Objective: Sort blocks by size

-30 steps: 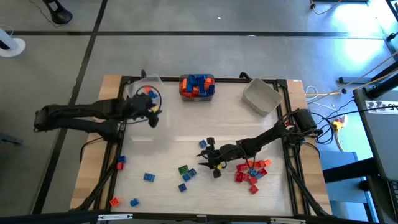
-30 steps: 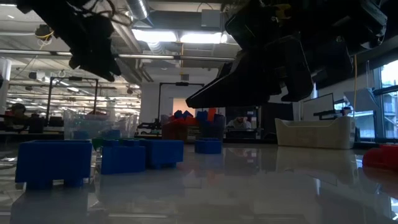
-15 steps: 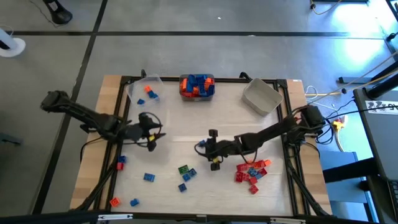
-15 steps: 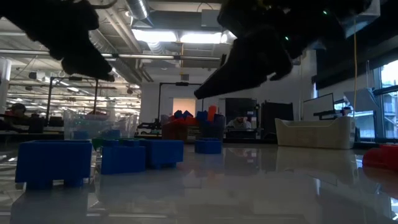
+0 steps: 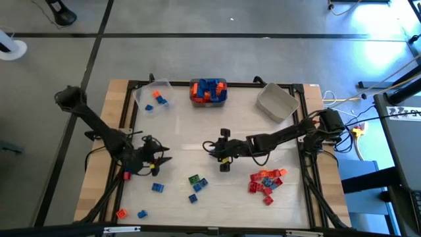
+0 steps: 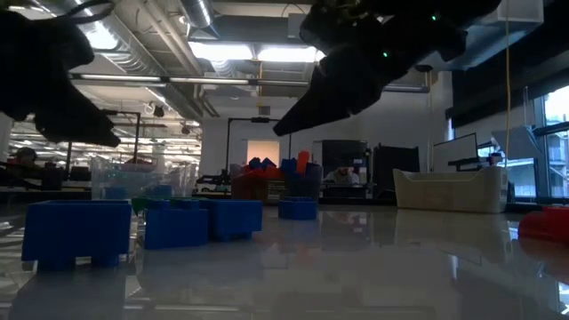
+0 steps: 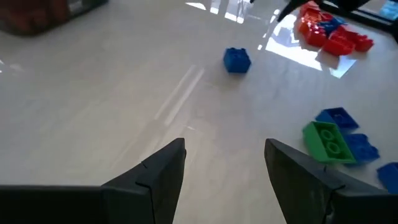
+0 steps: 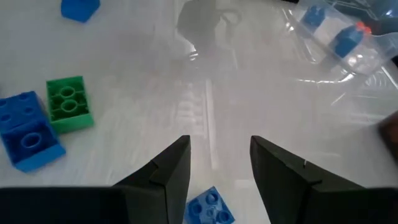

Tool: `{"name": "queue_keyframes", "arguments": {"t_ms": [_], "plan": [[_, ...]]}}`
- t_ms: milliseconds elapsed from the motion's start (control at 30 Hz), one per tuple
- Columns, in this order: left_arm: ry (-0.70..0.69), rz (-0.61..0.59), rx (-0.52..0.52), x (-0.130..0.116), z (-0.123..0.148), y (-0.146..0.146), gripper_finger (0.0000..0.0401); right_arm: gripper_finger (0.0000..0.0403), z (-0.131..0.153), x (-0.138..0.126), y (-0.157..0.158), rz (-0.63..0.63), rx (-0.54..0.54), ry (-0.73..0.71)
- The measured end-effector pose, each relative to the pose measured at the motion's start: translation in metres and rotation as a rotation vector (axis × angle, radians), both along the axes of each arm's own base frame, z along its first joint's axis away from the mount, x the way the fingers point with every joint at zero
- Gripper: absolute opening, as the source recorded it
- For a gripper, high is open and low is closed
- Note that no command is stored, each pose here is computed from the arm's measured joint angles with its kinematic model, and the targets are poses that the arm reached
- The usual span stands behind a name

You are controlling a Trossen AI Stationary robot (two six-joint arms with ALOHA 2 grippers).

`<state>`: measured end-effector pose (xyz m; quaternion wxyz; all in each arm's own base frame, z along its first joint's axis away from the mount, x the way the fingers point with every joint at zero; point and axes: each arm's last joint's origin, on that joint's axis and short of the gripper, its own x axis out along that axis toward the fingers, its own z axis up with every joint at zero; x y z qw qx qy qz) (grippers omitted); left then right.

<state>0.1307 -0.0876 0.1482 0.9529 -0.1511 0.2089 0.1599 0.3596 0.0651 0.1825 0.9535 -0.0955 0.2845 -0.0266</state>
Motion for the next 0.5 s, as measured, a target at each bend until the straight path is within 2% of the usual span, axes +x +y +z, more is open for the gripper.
{"name": "queue_keyframes", "arguments": {"t_ms": [267, 367, 500], "plan": [[-0.052, 0.018, 0.02, 0.0, -0.02, -0.025, 0.0207, 0.0168, -0.002, -0.001, -0.002, 0.001, -0.001, 0.021], [-0.058, 0.031, 0.02, 0.002, -0.028, -0.031, 0.0207, 0.0186, -0.006, -0.003, -0.008, 0.016, 0.066, 0.081], [-0.051, 0.045, 0.023, 0.006, -0.039, -0.034, 0.0207, 0.0232, -0.012, -0.005, -0.022, 0.034, 0.175, 0.158]]}}
